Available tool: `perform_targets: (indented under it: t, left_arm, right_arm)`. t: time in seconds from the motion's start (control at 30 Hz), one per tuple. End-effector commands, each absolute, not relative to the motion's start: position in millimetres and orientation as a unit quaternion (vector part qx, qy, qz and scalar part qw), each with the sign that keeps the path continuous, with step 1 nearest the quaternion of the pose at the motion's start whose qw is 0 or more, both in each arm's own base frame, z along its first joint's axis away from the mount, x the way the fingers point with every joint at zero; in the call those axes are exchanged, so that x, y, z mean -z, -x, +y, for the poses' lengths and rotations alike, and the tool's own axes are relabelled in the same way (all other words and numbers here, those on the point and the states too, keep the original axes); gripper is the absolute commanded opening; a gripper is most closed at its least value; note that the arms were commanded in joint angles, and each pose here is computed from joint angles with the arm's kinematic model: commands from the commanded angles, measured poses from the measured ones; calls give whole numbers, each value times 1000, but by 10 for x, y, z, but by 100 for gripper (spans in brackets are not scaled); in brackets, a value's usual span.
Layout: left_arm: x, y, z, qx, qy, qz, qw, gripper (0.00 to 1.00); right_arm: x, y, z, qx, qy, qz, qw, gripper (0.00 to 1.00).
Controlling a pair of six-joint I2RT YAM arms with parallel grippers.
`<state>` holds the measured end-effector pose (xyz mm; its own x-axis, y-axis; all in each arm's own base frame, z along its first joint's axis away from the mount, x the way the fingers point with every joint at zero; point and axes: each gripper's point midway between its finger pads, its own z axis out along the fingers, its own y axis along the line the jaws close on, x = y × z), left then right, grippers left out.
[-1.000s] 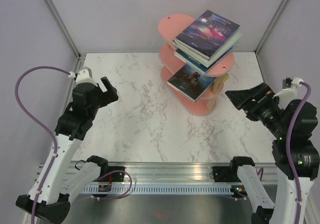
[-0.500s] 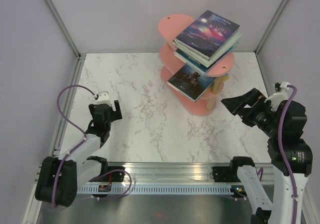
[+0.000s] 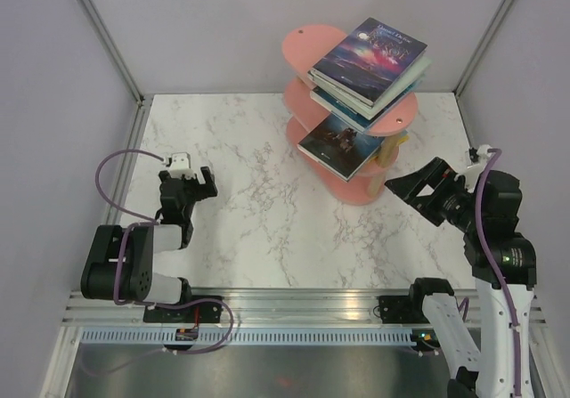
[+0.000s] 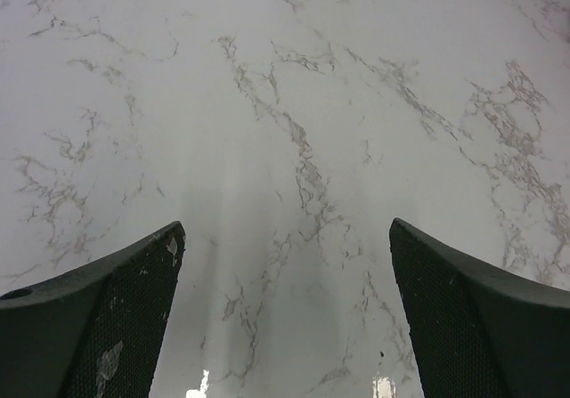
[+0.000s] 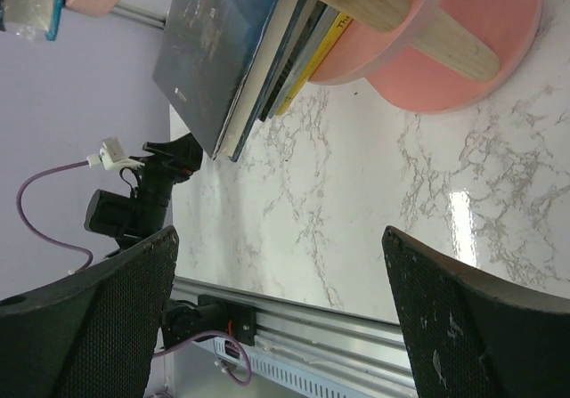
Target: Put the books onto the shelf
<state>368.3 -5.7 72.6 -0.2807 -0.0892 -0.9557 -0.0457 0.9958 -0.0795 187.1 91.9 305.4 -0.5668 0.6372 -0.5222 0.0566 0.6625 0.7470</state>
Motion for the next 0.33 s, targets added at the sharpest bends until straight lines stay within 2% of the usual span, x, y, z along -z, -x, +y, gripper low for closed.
perform_targets:
  t: [0.0,0.03,0.2,0.3]
  left_arm:
    - [-1052,-3706,-130,23,-4,732,681,97]
    - [-1052,-3704,-136,25,-3,737,676,100]
    - [-1060,-3707,-141,22,-8,733,680,100]
    - [-1069,-3706,-146,23,-9,733,680,100]
  right_arm:
    - [-3091,-2020,953,-367,-200,802,426,98]
    - [-3042,-2044,959,-368,-201,804,422,98]
    - [-3049,-2203,980,-386,-199,789,436,98]
    - [-2986,-2319,814,-345,-234,790,450,98]
